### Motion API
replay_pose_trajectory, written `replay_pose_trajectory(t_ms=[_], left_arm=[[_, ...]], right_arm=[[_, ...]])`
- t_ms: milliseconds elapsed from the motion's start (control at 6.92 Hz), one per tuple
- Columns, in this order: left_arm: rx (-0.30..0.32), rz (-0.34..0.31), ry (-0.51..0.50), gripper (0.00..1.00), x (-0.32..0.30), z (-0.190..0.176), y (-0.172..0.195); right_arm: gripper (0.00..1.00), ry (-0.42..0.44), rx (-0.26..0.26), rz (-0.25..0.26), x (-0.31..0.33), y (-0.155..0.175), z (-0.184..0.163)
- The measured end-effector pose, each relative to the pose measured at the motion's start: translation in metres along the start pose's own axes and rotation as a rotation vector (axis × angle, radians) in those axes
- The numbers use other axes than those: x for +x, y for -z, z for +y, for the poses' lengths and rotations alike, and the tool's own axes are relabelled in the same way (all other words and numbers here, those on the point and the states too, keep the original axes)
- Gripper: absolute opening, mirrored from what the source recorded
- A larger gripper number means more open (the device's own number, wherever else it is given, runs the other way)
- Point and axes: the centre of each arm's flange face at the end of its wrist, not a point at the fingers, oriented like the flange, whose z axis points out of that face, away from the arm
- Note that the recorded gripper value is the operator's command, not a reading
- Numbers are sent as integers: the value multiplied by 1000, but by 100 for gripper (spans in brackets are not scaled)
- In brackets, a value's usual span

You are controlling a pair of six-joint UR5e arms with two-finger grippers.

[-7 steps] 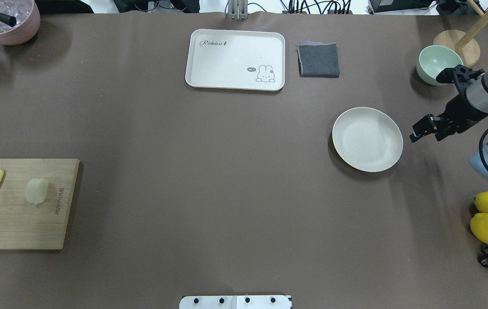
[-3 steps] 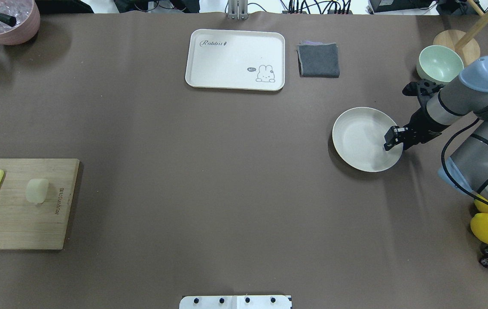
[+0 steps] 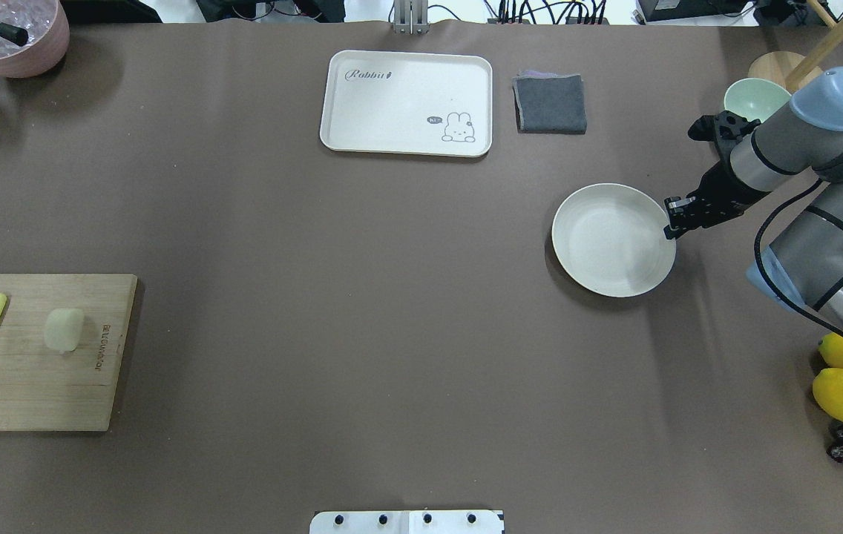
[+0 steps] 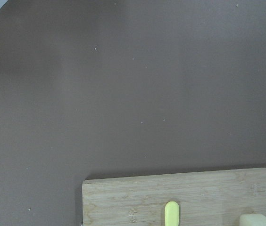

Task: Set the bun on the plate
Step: 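Slide the plate to table centre with the right gripper while left reaches for bun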

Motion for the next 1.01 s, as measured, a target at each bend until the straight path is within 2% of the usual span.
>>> replay_pose_trajectory(t_ms=[289,433,722,1011], left_arm=[[9,2,22,98,6,-4,3],[19,6,65,97,14,-10,7],[18,5,123,97,51,-11,2],[11,-41,135,97,99,12,-38]], right_arm=[[0,-27,-7,-61,-34,19,-15],[0,-77,-13,-100,-83,19,-21],[0,-126,-56,-147,-211,-15,1],[0,-102,-74,-150,-286,-58,44]])
